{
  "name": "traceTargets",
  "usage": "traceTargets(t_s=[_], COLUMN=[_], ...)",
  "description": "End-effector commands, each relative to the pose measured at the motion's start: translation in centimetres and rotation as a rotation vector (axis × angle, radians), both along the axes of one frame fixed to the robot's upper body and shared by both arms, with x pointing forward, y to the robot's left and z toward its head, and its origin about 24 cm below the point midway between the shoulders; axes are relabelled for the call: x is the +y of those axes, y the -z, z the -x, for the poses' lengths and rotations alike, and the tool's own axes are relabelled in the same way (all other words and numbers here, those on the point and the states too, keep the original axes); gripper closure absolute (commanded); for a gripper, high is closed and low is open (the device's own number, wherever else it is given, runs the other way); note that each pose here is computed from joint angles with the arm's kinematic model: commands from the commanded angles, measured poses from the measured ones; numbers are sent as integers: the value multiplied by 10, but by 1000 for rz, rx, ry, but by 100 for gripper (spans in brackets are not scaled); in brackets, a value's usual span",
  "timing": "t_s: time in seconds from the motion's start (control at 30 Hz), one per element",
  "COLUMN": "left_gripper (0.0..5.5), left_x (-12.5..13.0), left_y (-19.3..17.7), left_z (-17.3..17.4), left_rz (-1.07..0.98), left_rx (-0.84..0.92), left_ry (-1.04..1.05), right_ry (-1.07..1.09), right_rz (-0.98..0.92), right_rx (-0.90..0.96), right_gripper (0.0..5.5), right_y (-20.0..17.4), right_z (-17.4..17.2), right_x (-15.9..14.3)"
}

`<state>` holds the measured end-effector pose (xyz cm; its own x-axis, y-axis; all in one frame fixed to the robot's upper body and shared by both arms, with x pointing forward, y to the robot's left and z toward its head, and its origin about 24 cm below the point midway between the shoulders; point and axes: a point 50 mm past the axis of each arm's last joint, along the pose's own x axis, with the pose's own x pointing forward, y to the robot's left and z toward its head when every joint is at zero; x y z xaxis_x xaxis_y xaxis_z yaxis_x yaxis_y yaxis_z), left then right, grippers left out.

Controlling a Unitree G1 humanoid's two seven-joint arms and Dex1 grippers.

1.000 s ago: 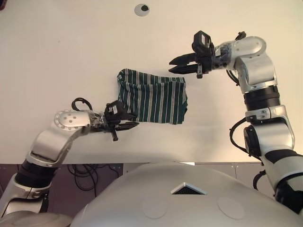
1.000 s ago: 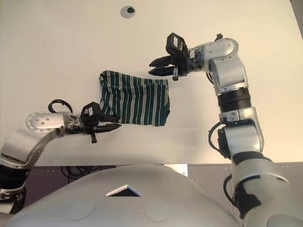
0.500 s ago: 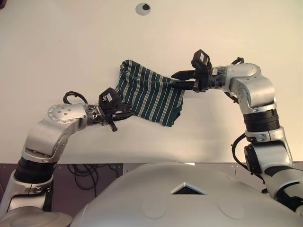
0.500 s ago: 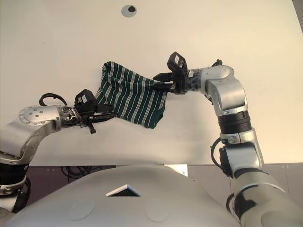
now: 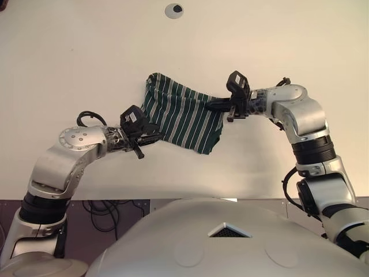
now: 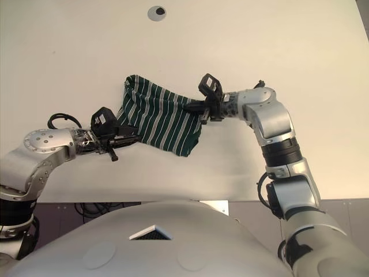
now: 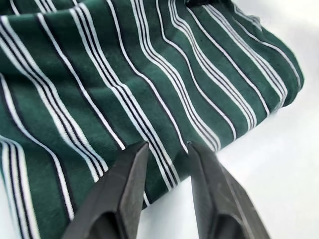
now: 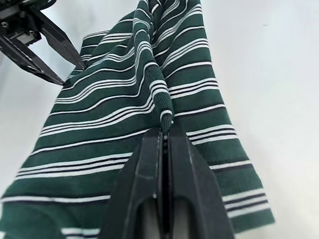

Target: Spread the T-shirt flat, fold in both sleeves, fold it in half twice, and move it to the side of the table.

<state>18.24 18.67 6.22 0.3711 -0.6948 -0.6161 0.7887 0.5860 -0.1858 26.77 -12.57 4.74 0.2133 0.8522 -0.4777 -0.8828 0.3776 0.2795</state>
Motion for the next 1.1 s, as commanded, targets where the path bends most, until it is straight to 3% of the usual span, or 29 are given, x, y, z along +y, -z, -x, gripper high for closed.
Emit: traceTargets(t_s=[0.03,0.17,0.33,0.43,0.53,0.7,0.87,1.1], left_gripper=[409,409,409,409,409,409,409,409], left_x=[-3,-2,-1,-1,-1,0,5,8], left_y=[-1,4,1,0,-1,-2,-8,-7], left_z=[-2,-3,-8,-11,-12,-12,-15,-12], left_rz=[-7,-25,-34,-33,-30,-25,6,52], left_rx=[-20,-21,-45,-53,-56,-60,-83,-83], left_ry=[7,2,-2,0,5,-9,-62,-143], right_ry=[93,158,198,284,311,268,330,31], right_rz=[-114,-166,193,267,272,297,99,56], right_rx=[-75,-126,-136,-190,-232,-267,-453,-412], right_gripper=[547,547,547,547,547,475,470,470], right_y=[-23,-37,9,19,17,12,-36,-28], right_z=[-18,-33,-44,-62,-73,-76,-95,-77], right_x=[1,-2,-11,-10,-6,-15,-15,8])
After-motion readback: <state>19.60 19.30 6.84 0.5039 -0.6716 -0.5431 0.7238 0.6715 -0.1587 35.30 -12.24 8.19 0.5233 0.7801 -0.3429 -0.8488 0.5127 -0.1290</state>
